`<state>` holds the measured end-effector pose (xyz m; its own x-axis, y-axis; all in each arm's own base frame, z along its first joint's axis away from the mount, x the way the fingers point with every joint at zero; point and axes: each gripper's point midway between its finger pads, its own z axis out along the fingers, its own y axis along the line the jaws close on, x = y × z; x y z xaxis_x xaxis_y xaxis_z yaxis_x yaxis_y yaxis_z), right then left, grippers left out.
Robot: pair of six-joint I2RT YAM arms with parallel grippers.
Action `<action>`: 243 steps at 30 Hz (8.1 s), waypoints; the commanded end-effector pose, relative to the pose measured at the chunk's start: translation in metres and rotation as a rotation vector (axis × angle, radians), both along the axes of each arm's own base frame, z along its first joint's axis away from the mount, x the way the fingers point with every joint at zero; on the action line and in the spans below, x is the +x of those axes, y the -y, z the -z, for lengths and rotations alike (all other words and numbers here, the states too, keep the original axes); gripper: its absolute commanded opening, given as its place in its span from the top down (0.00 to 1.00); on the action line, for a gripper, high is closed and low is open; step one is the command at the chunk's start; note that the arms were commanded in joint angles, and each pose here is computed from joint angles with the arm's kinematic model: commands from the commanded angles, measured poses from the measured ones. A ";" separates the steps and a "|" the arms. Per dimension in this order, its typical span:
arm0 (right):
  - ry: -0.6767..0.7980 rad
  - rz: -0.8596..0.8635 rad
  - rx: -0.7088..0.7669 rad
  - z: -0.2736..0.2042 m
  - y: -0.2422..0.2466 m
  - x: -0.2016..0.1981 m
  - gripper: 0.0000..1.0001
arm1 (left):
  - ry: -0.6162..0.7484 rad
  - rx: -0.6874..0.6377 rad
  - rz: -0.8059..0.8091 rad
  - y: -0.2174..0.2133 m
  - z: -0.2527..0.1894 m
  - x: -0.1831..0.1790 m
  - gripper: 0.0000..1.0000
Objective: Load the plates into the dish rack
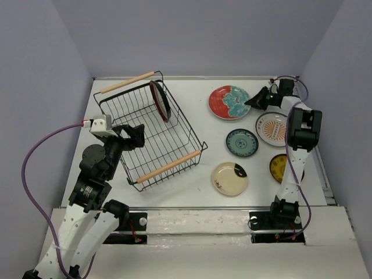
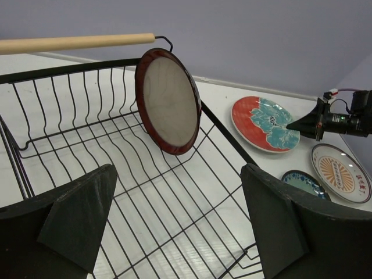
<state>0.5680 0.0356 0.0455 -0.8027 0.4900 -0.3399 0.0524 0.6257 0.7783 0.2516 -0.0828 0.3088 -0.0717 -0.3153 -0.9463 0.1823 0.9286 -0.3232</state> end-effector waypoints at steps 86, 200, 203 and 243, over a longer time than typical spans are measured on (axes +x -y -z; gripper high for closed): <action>0.790 -0.325 0.184 -0.396 -0.278 -0.287 0.93 | 0.058 -0.329 0.550 0.064 -0.036 -0.018 0.01; 0.314 0.157 -0.304 -0.137 -0.106 -0.297 0.93 | 0.113 -0.047 -0.004 -0.008 -0.029 -0.012 0.01; 0.198 0.184 -0.321 -0.100 -0.092 -0.317 0.68 | 0.120 -0.046 0.010 -0.006 -0.031 -0.013 0.01; -0.052 0.296 -0.377 -0.033 -0.066 -0.357 0.44 | 0.145 -0.052 0.014 -0.007 -0.036 -0.017 0.01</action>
